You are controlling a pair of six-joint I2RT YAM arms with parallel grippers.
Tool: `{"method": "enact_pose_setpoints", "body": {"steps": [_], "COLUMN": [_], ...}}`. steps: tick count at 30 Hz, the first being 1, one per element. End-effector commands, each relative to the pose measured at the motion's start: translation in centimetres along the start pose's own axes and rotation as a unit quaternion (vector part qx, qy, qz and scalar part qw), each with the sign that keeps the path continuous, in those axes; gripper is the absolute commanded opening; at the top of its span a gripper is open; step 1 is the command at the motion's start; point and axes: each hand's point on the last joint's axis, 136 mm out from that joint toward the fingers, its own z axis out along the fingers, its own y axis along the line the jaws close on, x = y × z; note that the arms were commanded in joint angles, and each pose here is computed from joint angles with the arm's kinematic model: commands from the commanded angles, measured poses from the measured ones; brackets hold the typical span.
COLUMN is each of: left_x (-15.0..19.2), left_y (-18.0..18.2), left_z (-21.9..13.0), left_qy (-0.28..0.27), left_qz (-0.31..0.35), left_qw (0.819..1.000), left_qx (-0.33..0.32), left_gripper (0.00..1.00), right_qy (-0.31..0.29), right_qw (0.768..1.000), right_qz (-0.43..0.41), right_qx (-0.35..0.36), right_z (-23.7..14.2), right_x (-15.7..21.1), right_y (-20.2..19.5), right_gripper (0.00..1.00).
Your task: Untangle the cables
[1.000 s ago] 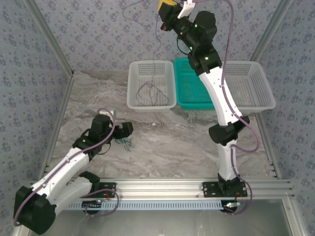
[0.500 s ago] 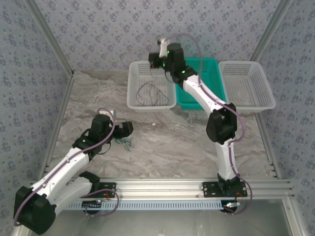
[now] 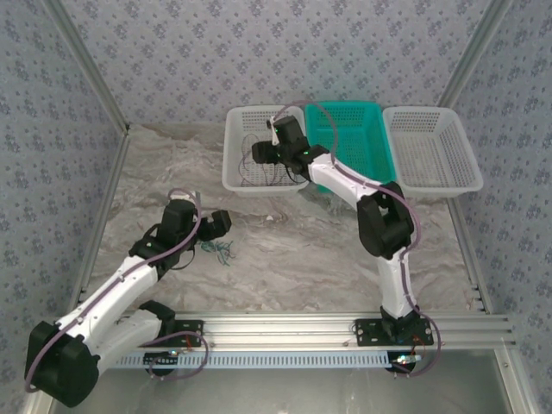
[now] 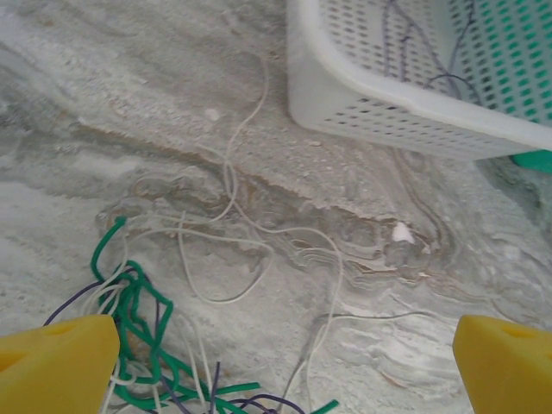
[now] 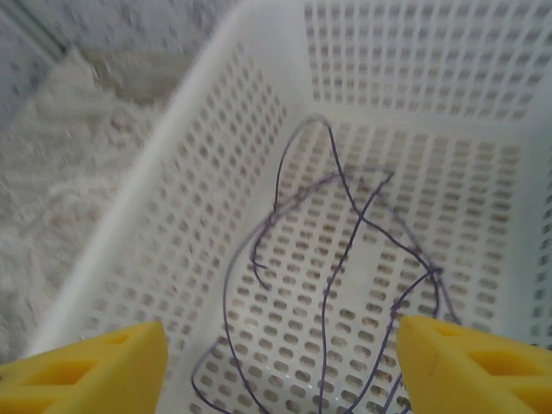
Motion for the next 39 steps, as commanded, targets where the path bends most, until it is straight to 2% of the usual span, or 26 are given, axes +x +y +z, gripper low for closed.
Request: {"method": "enact_pose_setpoints", "body": {"steps": [1,5,9,11,14,20,22,28,32,33,37,39], "left_x": [-1.0,-1.0,-0.9,-0.5,0.5,2.1,2.4,3.2,3.7,3.7,3.7,3.6], "left_y": [0.7,1.4,2.9,3.8,4.8,5.7,5.8,5.6,5.5,5.3,4.3,3.8], "left_z": [0.1,0.8,1.3,1.7,2.6,4.6,5.2,5.7,5.5,5.4,5.3,5.3], "left_qy": [0.001,0.009,0.015,0.035,0.07,0.117,0.126,0.14,0.147,0.147,0.145,0.145], "left_qz": [-0.019,-0.026,-0.052,-0.07,-0.083,-0.093,-0.098,-0.103,-0.099,-0.098,-0.092,-0.086], "left_qw": [0.999,0.997,0.994,0.991,0.986,0.977,0.975,0.973,0.974,0.974,0.979,0.98], "left_qx": [-0.044,-0.07,-0.096,-0.11,-0.126,-0.151,-0.157,-0.15,-0.144,-0.139,-0.113,-0.105], "left_gripper": [0.99,0.99,0.97,0.96,0.96,0.93,0.84,0.3,0.04,0.0,0.0,0.0], "right_qy": [-0.095,-0.141,-0.155,-0.15,-0.103,0.003,0.04,0.113,0.158,0.164,0.179,0.181], "right_qw": [0.995,0.99,0.986,0.986,0.988,0.992,0.991,0.985,0.977,0.974,0.969,0.971], "right_qz": [-0.017,-0.018,-0.03,-0.041,-0.055,-0.033,-0.03,-0.042,-0.048,-0.047,-0.035,-0.033], "right_qx": [0.005,-0.024,-0.049,-0.066,-0.098,-0.122,-0.125,-0.121,-0.139,-0.145,-0.169,-0.154], "right_z": [-7.3,-12.7,-17.6,-19.3,-20.0,-18.6,-17.4,-13.4,-11.0,-10.5,-8.8,-7.8], "right_x": [-6.8,-8.4,-5.6,-2.9,3.2,13.5,16.4,21.3,23.1,23.4,23.9,24.3], "right_y": [1.5,2.7,3.7,4.7,6.4,9.4,10.4,12.3,13.8,14.2,15.8,15.4], "right_gripper": [0.79,0.82,0.81,0.81,0.8,0.8,0.8,0.75,0.71,0.7,0.69,0.7]}}
